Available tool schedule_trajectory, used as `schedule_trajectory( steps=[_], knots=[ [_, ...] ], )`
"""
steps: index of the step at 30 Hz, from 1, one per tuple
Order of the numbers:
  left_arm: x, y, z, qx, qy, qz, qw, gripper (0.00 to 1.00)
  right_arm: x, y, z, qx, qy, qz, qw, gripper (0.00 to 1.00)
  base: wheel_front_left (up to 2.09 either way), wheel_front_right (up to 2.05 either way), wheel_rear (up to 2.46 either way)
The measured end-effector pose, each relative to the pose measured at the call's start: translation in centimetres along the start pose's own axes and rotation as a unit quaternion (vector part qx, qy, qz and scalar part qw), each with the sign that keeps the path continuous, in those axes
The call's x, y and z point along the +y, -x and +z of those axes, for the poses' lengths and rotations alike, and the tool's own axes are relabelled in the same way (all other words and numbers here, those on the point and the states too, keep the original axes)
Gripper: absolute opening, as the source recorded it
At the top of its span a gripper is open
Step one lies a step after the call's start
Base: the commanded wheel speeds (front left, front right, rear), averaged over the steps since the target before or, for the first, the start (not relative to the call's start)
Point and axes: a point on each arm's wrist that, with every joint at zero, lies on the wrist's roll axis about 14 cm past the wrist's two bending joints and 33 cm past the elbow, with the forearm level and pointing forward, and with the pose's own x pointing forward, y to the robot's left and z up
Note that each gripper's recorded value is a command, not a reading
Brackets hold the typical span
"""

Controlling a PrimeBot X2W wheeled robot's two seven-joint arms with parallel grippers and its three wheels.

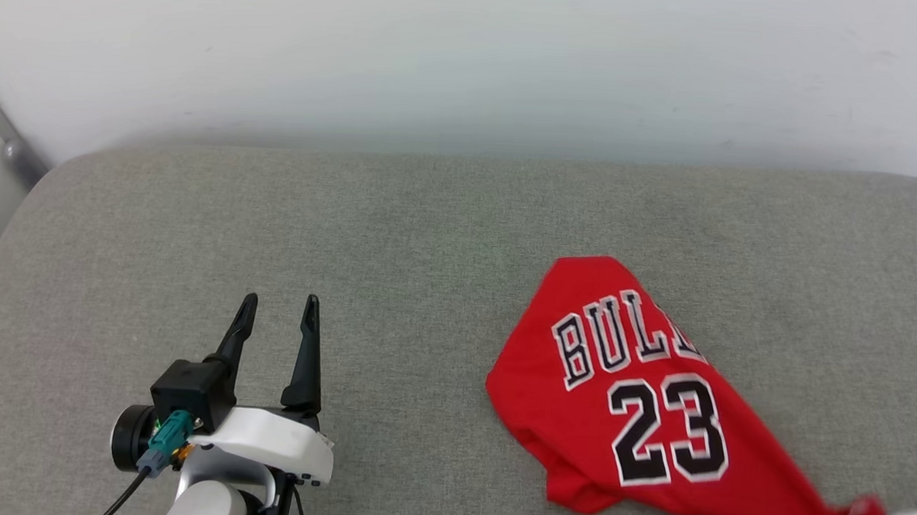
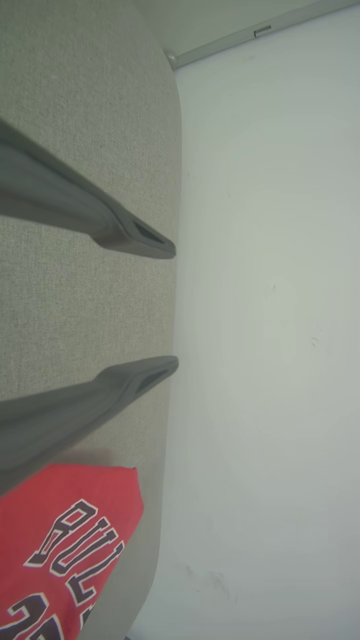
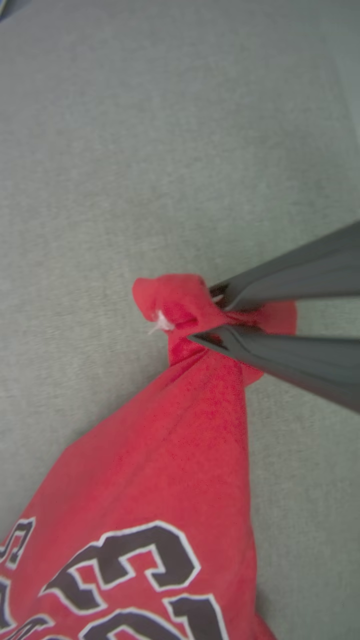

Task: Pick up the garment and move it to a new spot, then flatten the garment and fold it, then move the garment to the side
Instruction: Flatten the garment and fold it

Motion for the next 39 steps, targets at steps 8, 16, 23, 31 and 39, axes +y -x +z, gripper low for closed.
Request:
schedule_trajectory(
  steps=[8, 16, 23, 31, 39],
  knots=[
    [-0.1, 0.5, -0.4, 0.01, 0.002, -0.002, 1.0, 1.0, 0.0, 0.1, -6.4, 0.046, -0.071, 0.019, 0.996, 1.0, 0.0, 0.0, 0.0],
    [-0.3, 1.1, -0.1, 0.009, 0.001, -0.002, 1.0, 1.0, 0.8, -0.6, 3.6, -0.129, -0.071, 0.029, 0.989, 1.0, 0.0, 0.0, 0.0],
    [-0.4, 0.2, -0.4, 0.011, 0.001, -0.007, 1.0, 1.0, 4.2, -4.2, 4.5, -0.023, -0.015, 0.075, 0.997, 1.0, 0.0, 0.0, 0.0],
    [0.0, -1.5, -1.7, 0.021, 0.004, -0.006, 1.0, 1.0, 7.2, -7.4, 0.9, 0.149, 0.031, 0.105, 0.983, 1.0, 0.0, 0.0, 0.0],
    [1.1, -1.7, -2.9, 0.034, 0.005, 0.008, 0.999, 1.0, 8.1, -8.7, -0.6, 0.206, 0.053, 0.112, 0.971, 0.0, 0.0, 0.0, 0.0]
  ],
)
